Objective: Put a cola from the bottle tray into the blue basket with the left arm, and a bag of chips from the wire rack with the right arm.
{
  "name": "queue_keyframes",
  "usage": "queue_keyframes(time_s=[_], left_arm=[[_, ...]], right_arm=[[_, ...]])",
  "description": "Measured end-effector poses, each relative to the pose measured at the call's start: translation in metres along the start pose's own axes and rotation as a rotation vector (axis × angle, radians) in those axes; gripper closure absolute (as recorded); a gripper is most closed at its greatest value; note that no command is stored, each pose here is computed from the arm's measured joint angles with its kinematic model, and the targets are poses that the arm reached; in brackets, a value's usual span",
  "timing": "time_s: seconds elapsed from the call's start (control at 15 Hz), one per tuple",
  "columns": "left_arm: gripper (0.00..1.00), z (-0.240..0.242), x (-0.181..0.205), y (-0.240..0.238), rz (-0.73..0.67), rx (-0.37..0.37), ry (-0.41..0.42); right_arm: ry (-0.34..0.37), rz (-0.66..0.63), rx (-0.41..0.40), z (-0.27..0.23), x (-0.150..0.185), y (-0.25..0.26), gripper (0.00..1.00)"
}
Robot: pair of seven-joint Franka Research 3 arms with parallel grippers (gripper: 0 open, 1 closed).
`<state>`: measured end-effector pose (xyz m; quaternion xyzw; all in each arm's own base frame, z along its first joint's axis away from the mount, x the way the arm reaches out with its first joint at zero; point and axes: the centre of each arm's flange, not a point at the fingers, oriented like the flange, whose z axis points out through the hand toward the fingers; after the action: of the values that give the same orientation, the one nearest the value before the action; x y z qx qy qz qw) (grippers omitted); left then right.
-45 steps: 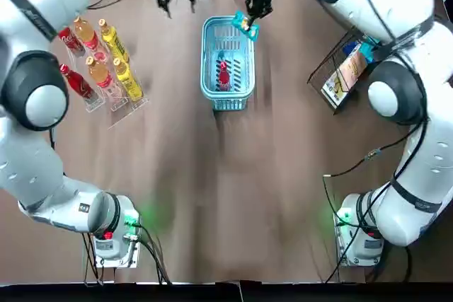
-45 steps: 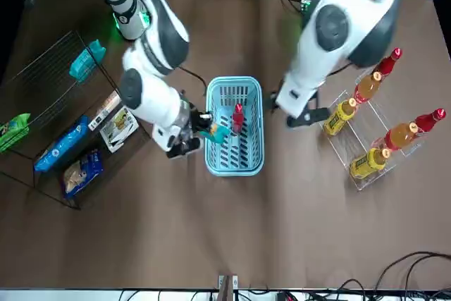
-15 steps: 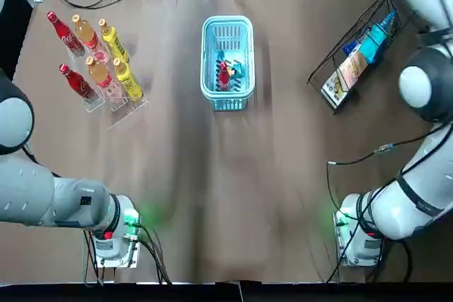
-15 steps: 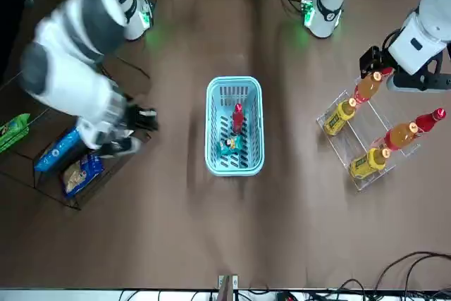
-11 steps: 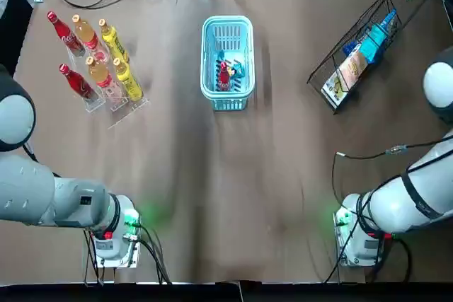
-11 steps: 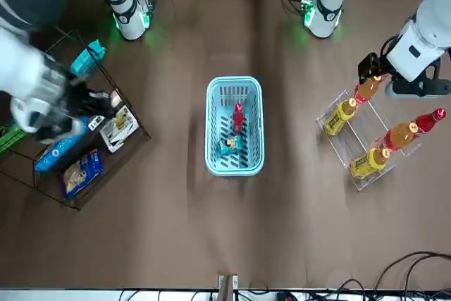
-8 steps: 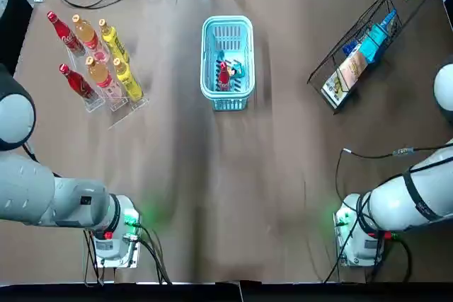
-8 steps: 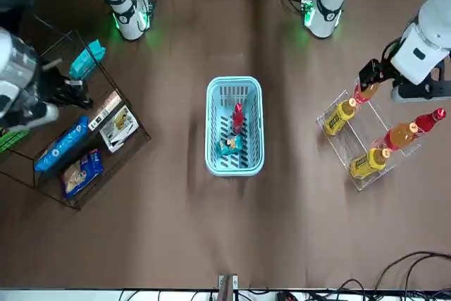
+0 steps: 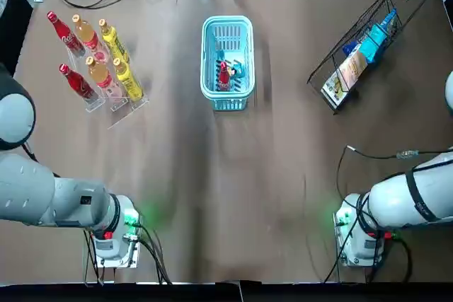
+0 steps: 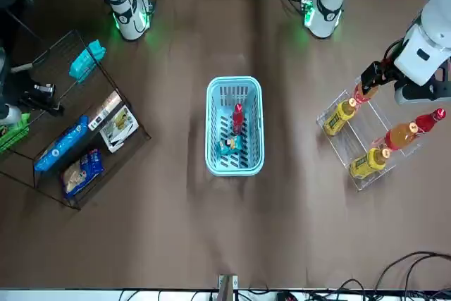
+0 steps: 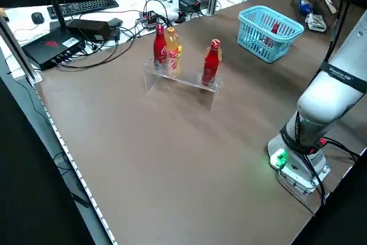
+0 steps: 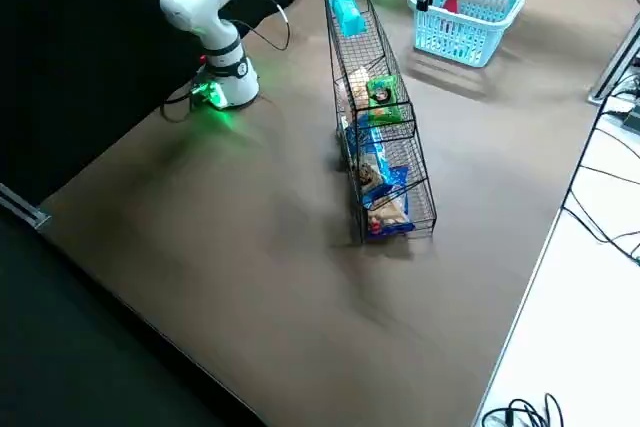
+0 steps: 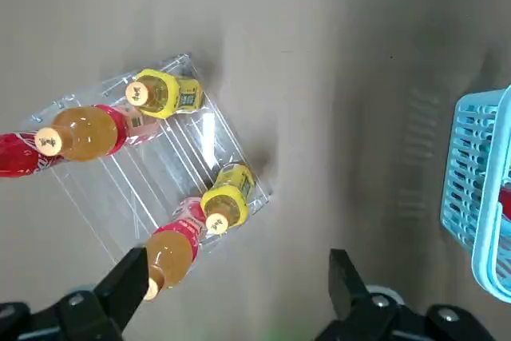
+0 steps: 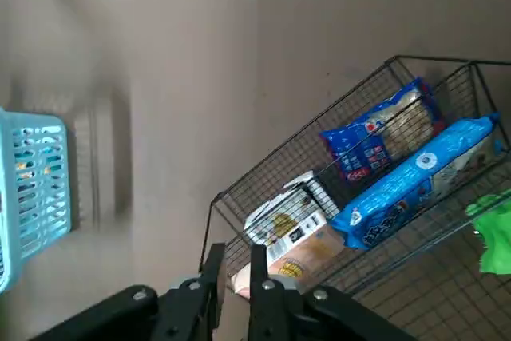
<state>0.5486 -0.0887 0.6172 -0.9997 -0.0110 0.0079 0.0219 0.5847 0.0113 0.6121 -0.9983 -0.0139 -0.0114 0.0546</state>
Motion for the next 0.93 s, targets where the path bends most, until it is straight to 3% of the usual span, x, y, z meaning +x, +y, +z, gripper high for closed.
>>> queue_keyframes(time_s=[0.2, 0.27, 0.8, 0.93], left_arm=[[0.00, 0.003, 0.002, 0.000, -0.003, 0.000, -0.005], [0.00, 0.004, 0.002, 0.000, -0.003, 0.000, -0.007], [0.00, 0.005, 0.002, 0.003, 0.000, 0.000, -0.008], [0.00, 0.005, 0.002, 0.003, 0.000, 0.000, -0.008]], right_arm=[[0.023, 0.027, -0.001, 0.008, -0.008, 0.016, 0.79], [0.028, 0.033, -0.001, 0.008, -0.009, 0.019, 0.74], [0.033, 0.020, -0.003, 0.005, -0.011, 0.021, 0.02], [0.020, 0.026, -0.004, 0.006, -0.012, 0.026, 0.00]])
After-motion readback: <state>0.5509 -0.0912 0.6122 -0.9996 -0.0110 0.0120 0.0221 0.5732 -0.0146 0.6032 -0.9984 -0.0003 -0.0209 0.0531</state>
